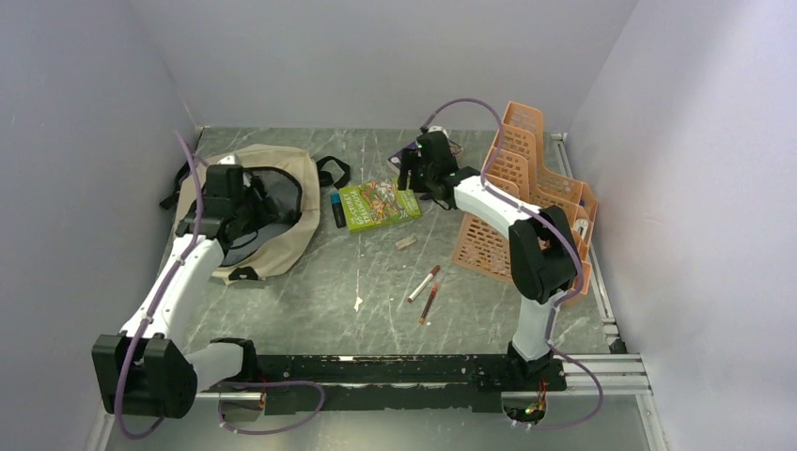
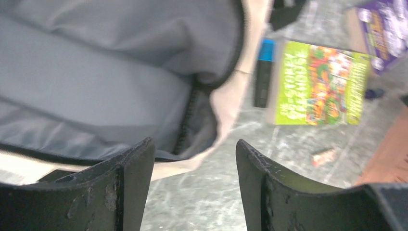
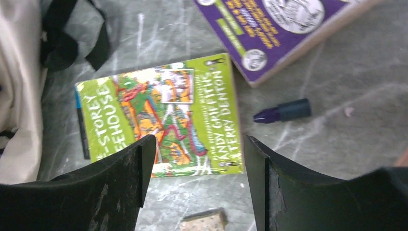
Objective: Pack the student bag
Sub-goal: Adjust the distractor at the center of the board, then pick up the book from the center of the board.
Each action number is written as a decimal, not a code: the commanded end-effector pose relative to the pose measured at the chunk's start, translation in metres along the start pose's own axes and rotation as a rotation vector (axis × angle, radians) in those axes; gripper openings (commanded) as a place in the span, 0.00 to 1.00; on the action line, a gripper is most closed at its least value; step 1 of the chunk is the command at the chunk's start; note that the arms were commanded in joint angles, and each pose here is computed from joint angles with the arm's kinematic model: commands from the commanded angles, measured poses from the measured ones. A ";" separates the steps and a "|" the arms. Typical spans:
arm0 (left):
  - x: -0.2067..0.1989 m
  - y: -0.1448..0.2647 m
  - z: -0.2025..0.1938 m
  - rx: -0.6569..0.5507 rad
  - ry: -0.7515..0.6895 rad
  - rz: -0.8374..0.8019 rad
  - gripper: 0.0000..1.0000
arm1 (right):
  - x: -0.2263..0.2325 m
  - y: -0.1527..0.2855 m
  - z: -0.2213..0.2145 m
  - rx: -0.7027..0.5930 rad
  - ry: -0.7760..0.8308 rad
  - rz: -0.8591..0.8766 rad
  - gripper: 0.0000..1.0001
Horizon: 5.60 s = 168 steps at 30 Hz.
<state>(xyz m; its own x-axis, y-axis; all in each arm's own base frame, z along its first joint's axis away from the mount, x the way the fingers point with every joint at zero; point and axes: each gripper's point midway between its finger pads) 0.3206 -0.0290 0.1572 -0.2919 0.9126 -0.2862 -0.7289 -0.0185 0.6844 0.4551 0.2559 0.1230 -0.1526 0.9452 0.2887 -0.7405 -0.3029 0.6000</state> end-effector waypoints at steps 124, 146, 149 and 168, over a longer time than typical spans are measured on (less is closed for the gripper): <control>-0.091 -0.033 -0.061 0.096 -0.142 -0.276 0.92 | 0.038 0.052 -0.095 0.164 0.175 -0.017 0.77; -0.120 0.011 -0.058 0.044 -0.181 -0.408 0.92 | 0.047 -0.067 -0.050 0.269 0.276 0.360 0.83; -0.125 0.012 -0.067 0.055 -0.181 -0.408 0.93 | 0.045 -0.064 -0.059 0.296 0.271 0.373 0.83; -0.136 -0.007 -0.115 0.168 -0.184 -0.429 0.95 | 0.002 -0.004 -0.139 0.519 0.125 0.126 0.66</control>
<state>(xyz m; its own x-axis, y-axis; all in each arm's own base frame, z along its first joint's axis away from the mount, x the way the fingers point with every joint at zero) 0.2928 -0.1902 0.1162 0.1189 0.8960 -0.4278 -0.6445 0.3974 0.6532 0.4060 0.2944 0.0284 -0.4126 0.8402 0.3518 -0.3472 -0.5021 0.7920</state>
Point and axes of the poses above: each gripper's point midway between its finger pads, its own y axis back along the fingers, its own x axis along the line the jaws close on, z = x × y, and after that the axes turned 4 degrees about -y, right-handed
